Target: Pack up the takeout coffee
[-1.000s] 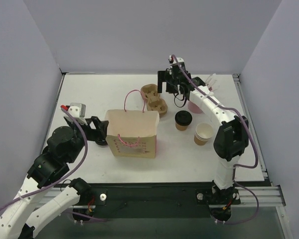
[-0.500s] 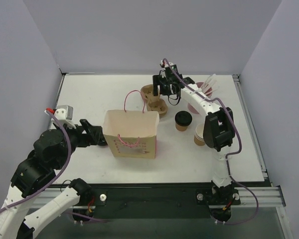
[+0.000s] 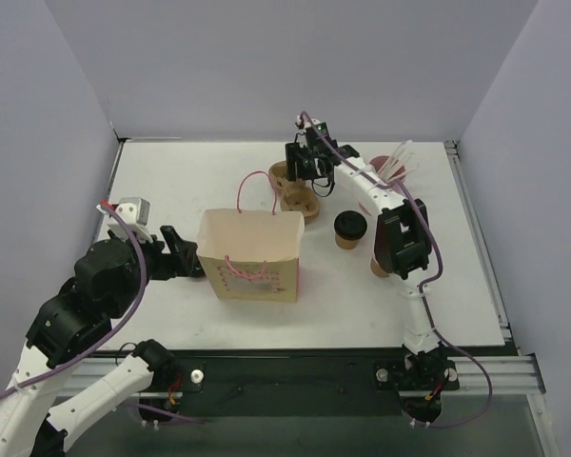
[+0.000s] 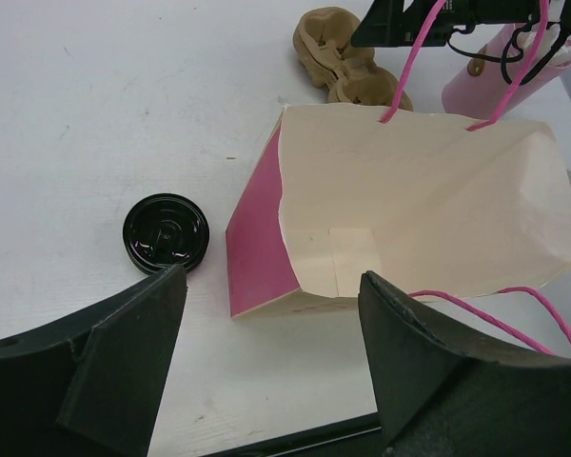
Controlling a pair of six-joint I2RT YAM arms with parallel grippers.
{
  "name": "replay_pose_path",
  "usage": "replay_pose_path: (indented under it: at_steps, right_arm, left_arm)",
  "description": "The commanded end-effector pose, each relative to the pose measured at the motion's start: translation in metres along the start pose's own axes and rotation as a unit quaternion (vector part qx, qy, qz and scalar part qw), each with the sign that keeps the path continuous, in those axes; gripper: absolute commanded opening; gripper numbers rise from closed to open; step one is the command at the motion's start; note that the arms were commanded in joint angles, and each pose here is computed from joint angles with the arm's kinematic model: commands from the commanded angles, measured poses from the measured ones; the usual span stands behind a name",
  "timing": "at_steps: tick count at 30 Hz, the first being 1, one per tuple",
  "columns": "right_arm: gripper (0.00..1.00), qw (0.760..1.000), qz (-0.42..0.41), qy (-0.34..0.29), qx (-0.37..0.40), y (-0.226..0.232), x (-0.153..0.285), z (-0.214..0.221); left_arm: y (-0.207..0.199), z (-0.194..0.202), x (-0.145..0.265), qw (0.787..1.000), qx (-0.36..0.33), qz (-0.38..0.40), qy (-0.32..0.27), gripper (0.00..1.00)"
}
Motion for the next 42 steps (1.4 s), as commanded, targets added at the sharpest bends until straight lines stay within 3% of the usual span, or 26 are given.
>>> replay_pose_path:
  at_steps: [1,14,25,27,31,42]
  right_arm:
    - [0.56,1.0,0.002,-0.011,0.026,0.013,0.0,-0.006]
    - [0.49,0.998,0.037,0.016,0.042,0.011,-0.012,0.015]
    - [0.46,0.997,0.058,0.034,0.04,0.004,-0.022,0.027]
    - [0.4,0.997,0.062,0.035,0.042,0.003,-0.023,0.028]
    - [0.3,0.996,0.068,0.029,0.045,0.003,-0.018,0.025]
    - [0.27,0.997,0.051,-0.029,0.044,0.011,0.028,-0.017]
  left_arm:
    - [-0.002,-0.014,0.0,1.0,-0.018,0.003,-0.017,0.83]
    - [-0.003,-0.029,-0.01,0.998,-0.056,-0.009,-0.039,0.82]
    - [-0.003,-0.038,-0.006,0.997,-0.046,-0.014,-0.059,0.82]
    - [-0.002,-0.038,-0.006,0.997,-0.044,-0.016,-0.06,0.82]
    - [-0.002,-0.038,-0.003,0.997,-0.038,-0.014,-0.062,0.82]
    - [0.001,-0.034,-0.003,0.997,-0.038,-0.019,-0.065,0.82]
Point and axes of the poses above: each gripper's point midway between its finger pads, its own x axis back along the fingers, its own y axis along the line the jaws close on, z = x × y, the point moved 8 cm from there along x, back along the fingers, and after that the axes turned 10 degrees about -x, right-handed, at the moved point
